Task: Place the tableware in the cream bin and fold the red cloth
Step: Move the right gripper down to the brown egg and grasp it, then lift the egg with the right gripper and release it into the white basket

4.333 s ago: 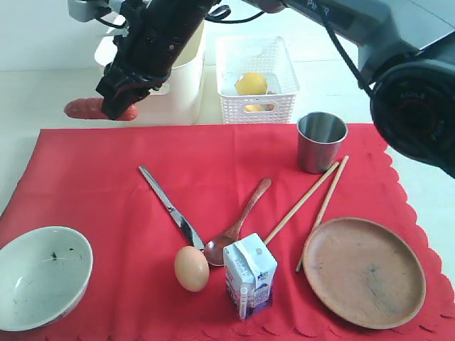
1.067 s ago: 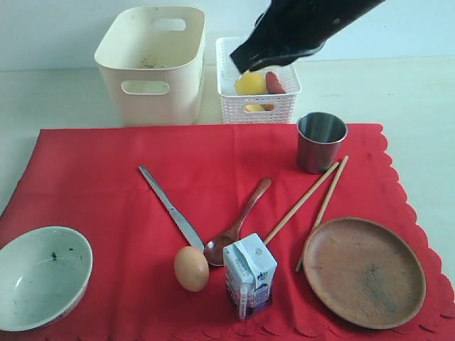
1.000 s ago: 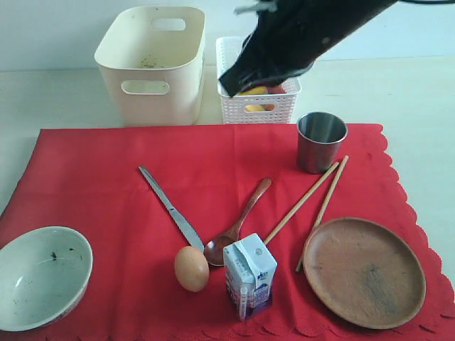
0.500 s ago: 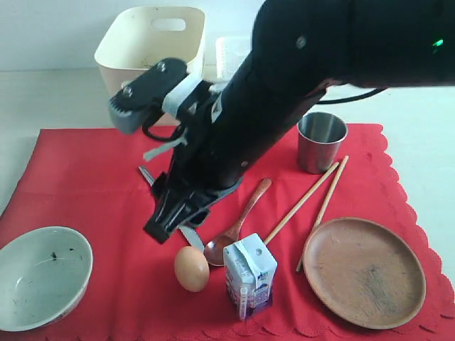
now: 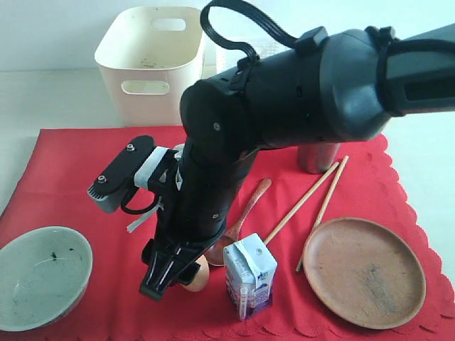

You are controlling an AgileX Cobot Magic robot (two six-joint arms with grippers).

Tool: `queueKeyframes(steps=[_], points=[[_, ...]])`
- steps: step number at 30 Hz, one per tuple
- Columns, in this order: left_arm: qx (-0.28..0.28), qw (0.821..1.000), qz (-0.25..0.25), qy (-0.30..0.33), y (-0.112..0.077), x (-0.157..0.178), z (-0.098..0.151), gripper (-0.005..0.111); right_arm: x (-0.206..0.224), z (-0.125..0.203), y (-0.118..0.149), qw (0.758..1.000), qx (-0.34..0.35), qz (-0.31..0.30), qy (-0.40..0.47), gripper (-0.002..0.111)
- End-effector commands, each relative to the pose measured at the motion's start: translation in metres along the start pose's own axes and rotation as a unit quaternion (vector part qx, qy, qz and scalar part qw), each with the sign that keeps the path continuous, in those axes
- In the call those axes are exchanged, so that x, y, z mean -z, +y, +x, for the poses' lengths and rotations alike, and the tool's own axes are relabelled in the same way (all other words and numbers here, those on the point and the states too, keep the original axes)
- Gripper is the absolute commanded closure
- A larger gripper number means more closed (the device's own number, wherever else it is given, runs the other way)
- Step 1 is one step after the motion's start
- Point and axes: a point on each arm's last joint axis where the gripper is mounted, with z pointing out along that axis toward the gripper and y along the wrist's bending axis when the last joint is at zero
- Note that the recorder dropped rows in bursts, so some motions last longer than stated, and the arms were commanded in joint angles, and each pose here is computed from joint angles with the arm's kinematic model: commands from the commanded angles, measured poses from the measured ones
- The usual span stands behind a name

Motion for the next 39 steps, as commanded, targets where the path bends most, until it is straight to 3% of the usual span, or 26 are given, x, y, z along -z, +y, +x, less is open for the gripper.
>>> queueKeyframes(steps=[1,12,20,26,31,39], points=[[0.003,1.0,-0.002,-0.005,0.0,0.0,0.0,0.107,-0.011,-0.005,-0.003,1.0,0.002,0.005,0.009,0.044],[0.003,1.0,-0.002,-0.005,0.0,0.0,0.0,0.107,-0.046,-0.006,-0.01,0.999,0.009,0.007,0.048,0.046],[0.003,1.0,-0.002,-0.005,0.0,0.0,0.0,0.107,-0.047,-0.007,-0.012,0.999,0.015,0.016,0.045,0.087],[0.003,1.0,-0.002,-0.005,0.0,0.0,0.0,0.107,-0.047,-0.01,-0.013,0.999,0.016,0.022,0.025,0.108],[0.003,1.0,-0.002,-0.005,0.0,0.0,0.0,0.107,-0.033,-0.017,-0.012,0.999,0.012,0.03,-0.013,0.108],[0.003,1.0,-0.002,-0.005,0.0,0.0,0.0,0.107,0.025,-0.03,-0.022,0.99,-0.001,0.064,-0.122,0.108]])
